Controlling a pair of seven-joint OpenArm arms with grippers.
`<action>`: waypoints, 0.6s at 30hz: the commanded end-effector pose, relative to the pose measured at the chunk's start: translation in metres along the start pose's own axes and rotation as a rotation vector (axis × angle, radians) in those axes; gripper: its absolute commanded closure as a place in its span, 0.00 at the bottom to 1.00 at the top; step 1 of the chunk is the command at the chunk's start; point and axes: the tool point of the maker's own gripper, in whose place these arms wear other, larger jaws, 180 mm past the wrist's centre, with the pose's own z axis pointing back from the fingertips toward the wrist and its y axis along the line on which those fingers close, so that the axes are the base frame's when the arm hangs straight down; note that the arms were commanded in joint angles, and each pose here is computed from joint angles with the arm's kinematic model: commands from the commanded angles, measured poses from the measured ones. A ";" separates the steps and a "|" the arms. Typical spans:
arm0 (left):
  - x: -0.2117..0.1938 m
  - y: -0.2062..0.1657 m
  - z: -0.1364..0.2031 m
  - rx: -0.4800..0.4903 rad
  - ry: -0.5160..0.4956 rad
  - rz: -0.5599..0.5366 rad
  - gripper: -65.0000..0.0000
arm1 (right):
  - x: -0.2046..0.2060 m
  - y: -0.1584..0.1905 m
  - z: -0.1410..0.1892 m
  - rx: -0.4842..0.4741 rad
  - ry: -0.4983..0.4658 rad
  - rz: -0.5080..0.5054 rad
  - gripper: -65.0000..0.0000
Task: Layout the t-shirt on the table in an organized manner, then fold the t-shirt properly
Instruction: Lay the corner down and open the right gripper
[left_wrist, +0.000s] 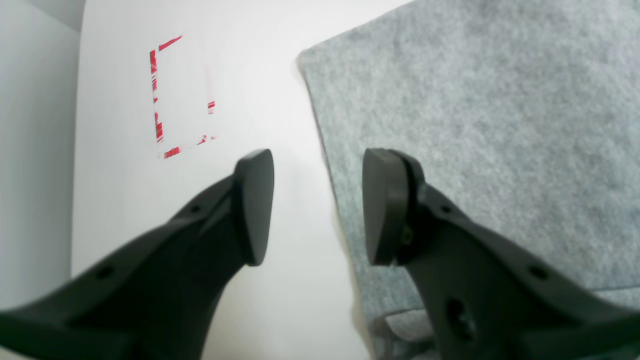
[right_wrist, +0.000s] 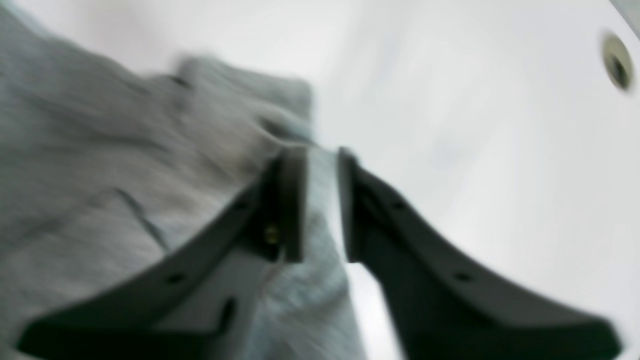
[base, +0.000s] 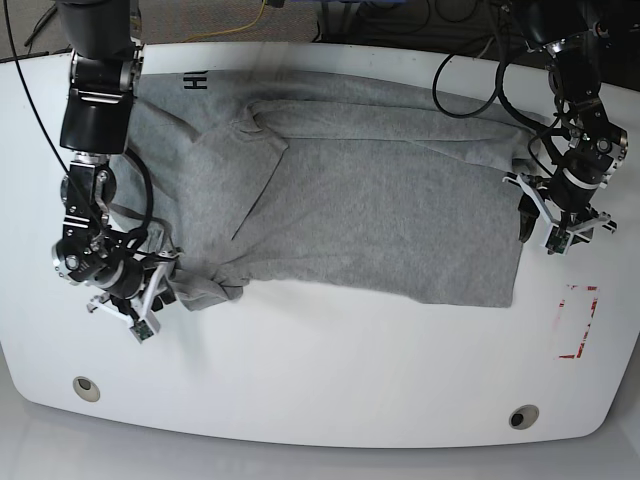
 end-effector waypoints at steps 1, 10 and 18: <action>0.015 0.009 0.003 0.022 -0.051 -0.008 0.59 | 0.033 -0.008 0.004 -0.030 -0.070 0.017 0.57; 0.016 0.009 0.003 0.021 -0.051 -0.009 0.59 | 0.048 -0.009 -0.030 0.039 -0.101 -0.097 0.19; 0.013 0.009 0.003 0.021 -0.045 -0.011 0.59 | 0.049 -0.014 -0.059 0.103 -0.160 -0.264 0.21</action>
